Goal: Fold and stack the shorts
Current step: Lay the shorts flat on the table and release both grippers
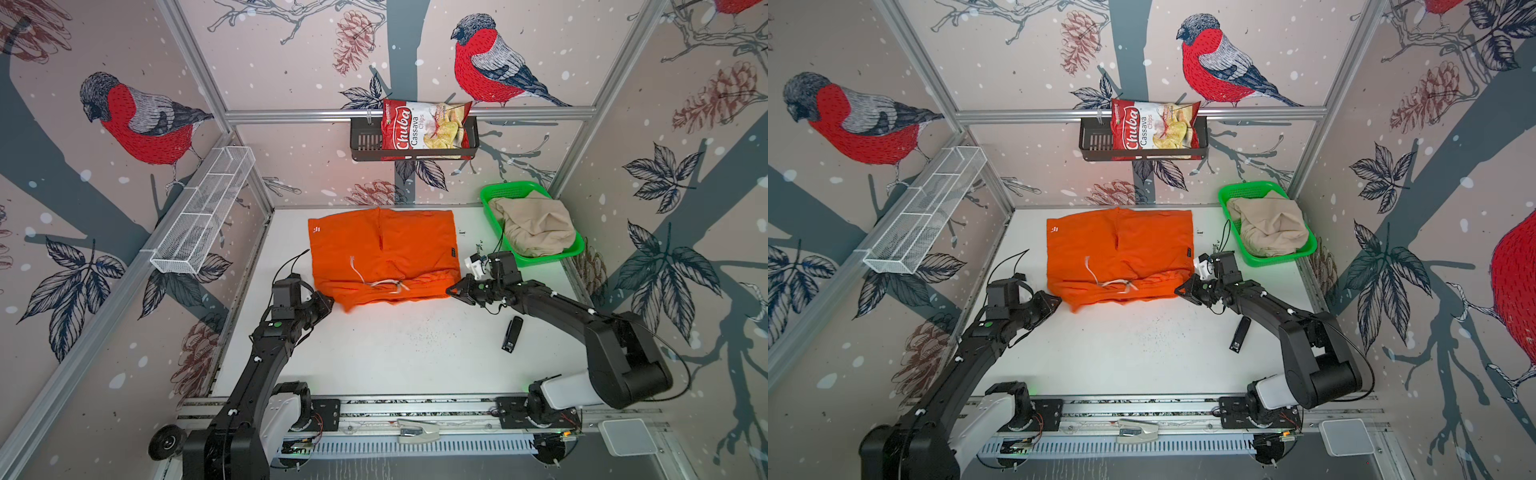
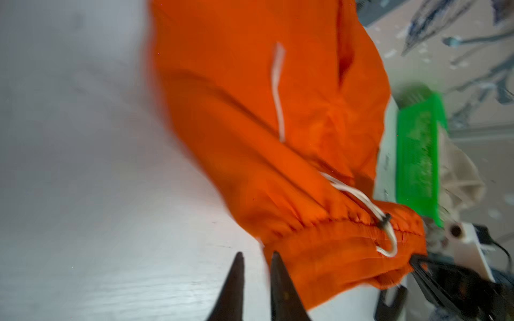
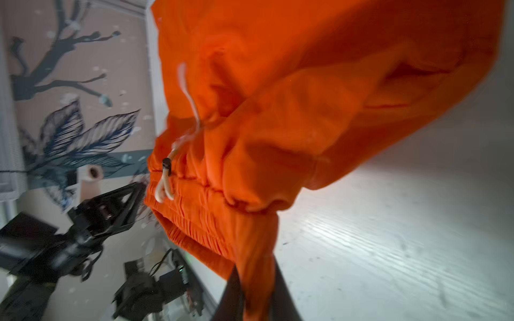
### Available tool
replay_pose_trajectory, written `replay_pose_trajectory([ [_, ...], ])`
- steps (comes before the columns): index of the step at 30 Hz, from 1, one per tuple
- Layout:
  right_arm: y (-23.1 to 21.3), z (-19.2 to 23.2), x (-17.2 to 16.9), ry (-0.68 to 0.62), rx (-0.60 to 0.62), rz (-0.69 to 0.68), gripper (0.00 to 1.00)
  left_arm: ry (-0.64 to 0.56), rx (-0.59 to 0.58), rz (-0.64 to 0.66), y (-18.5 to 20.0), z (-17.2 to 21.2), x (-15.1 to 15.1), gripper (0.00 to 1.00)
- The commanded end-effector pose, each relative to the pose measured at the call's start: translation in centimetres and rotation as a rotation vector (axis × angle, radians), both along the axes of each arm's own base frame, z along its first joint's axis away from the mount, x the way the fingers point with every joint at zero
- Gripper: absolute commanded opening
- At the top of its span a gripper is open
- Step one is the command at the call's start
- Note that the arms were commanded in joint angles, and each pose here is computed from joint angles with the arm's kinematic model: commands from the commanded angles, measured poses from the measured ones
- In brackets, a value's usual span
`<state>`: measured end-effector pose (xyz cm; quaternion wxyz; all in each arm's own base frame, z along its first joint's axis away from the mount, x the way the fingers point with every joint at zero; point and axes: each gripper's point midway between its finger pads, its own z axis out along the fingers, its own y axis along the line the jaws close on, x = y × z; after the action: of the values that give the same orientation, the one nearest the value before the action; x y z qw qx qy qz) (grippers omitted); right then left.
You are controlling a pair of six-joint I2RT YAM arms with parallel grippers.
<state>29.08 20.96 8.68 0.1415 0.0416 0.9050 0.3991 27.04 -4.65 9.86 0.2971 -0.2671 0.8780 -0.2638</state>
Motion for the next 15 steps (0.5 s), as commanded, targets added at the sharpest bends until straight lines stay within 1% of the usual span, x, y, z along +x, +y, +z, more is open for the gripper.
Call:
replay_pose_trajectory([
  [1, -1.5, -2.1, -0.9, 0.047, -0.15, -0.04, 0.52, 0.067, 0.026, 0.072, 1.1, -1.5, -1.3, 0.55],
  [2, -1.9, -1.9, -1.2, 0.044, -0.199, -0.038, 0.57, 0.07, 0.034, 0.08, 1.3, -1.4, -1.5, 0.6],
  [4, -3.2, -0.8, -1.0, 0.028, -0.284, -0.061, 0.65, 0.053, 0.053, 0.09, 1.6, -0.3, -1.6, 0.62],
  [7, -4.9, 2.5, 0.1, -0.062, -0.427, -0.09, 0.66, -0.04, 0.069, 0.078, 1.7, 2.8, -0.9, 0.6],
  [10, -5.4, 4.9, 1.3, -0.146, -0.517, -0.087, 0.67, -0.115, 0.014, 0.006, 0.1, 4.9, 0.2, 0.57],
  [12, -6.0, 5.0, 1.9, -0.136, -0.568, -0.09, 0.67, -0.102, -0.042, -0.062, -1.7, 4.7, 0.5, 0.57],
  [15, -9.0, 4.1, 2.7, -0.083, -0.718, -0.144, 0.68, -0.067, -0.04, -0.177, -5.0, 3.5, 0.3, 0.56],
])
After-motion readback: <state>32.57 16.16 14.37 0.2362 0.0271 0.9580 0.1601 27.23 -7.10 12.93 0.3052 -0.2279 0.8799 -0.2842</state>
